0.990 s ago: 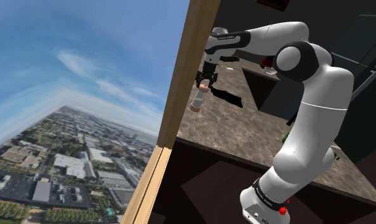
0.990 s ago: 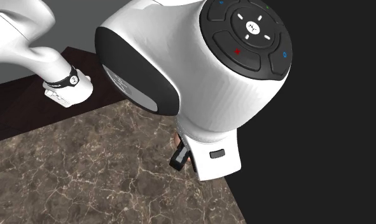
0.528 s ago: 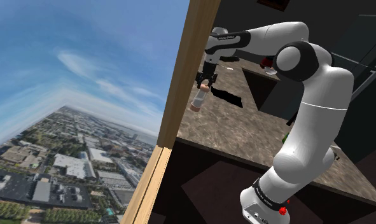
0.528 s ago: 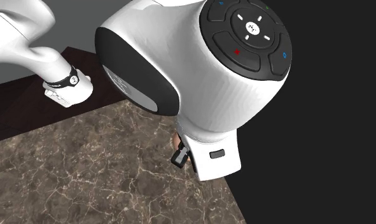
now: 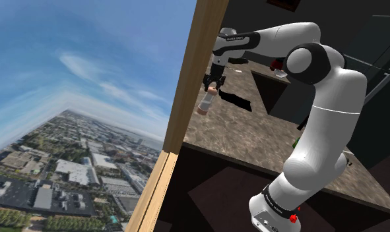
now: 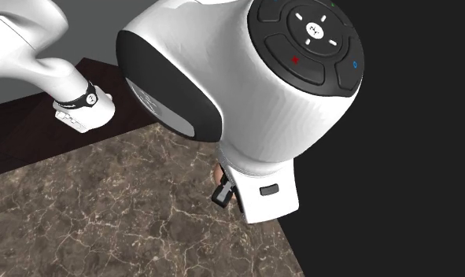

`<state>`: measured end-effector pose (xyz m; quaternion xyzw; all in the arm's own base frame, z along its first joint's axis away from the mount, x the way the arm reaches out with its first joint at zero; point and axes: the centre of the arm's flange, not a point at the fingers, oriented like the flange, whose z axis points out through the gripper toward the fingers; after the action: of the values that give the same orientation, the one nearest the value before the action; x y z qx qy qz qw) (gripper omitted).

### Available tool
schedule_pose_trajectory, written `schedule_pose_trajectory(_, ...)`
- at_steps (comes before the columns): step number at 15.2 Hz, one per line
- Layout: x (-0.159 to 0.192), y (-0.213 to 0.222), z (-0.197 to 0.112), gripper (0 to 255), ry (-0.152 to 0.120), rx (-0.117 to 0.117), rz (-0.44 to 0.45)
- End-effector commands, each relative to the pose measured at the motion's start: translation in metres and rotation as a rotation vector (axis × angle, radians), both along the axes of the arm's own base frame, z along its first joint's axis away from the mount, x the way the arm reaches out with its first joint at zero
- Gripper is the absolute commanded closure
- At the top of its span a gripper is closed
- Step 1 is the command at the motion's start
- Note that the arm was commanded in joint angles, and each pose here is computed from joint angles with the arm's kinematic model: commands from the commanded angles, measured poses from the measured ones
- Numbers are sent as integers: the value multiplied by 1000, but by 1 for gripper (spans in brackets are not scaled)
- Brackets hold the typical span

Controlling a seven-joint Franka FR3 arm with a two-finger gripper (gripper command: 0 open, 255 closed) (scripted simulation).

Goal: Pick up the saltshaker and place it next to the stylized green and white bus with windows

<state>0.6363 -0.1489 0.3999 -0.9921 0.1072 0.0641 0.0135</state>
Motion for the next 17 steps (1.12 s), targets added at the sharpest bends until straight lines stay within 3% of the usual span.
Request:
schedule_pose_trajectory(1,0,0,8,255,0,0,0)
schedule_pose_trajectory(17,0,0,93,255,0,0,0)
